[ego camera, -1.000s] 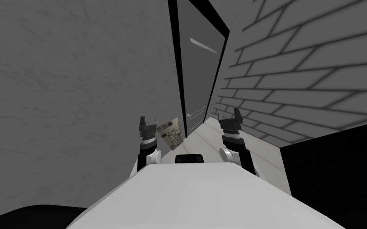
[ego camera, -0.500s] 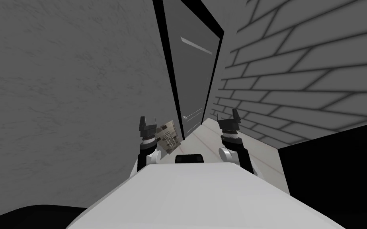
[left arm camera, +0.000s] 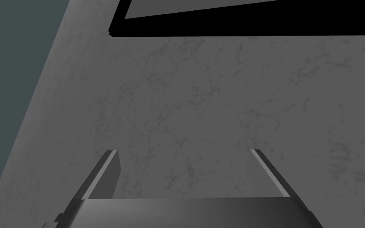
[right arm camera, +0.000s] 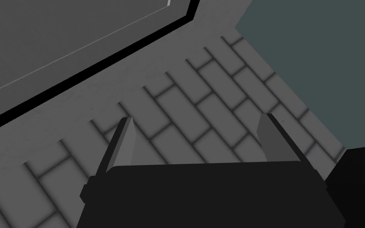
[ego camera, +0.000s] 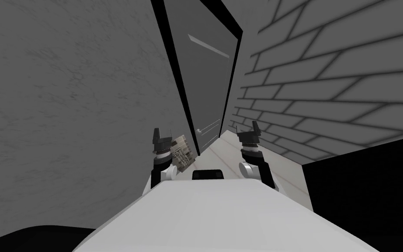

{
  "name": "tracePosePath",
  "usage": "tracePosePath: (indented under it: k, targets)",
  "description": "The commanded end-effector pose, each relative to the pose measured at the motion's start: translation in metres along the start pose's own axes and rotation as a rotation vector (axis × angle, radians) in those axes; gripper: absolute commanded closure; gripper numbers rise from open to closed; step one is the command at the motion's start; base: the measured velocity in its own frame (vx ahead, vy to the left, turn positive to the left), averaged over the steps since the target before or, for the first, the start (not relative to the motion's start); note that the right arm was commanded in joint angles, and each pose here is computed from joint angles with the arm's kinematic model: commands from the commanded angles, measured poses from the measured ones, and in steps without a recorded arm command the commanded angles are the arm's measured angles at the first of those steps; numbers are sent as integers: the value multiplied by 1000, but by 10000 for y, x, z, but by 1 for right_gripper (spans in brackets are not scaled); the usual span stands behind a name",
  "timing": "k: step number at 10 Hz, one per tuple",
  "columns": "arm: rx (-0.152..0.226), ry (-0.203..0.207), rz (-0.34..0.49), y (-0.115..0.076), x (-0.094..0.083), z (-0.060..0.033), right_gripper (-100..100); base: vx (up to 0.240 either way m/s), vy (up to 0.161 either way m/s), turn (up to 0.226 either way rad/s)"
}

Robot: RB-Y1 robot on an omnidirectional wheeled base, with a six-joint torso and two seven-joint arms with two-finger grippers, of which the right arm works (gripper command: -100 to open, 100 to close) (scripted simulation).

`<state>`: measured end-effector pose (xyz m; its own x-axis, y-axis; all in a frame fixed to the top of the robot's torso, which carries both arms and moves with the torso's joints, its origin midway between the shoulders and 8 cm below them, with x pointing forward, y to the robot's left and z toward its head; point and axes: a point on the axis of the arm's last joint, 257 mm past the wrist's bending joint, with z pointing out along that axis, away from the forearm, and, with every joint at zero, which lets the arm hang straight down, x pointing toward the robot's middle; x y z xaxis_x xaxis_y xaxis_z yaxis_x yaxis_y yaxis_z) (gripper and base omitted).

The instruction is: Pull the door open

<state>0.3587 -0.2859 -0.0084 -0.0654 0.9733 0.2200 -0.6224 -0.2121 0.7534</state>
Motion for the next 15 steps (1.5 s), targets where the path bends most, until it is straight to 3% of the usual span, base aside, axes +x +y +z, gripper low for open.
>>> tracePosePath:
  k: [1,7,15]
  targets:
    - [10,1,28,-74,-5,-23,-100,76,-174,-23]
    - [62,0,173,-436,-31,-89,-100,33,-164,10]
    - [138,-21,370,-938,-84,-219,-100,-23,-79,61]
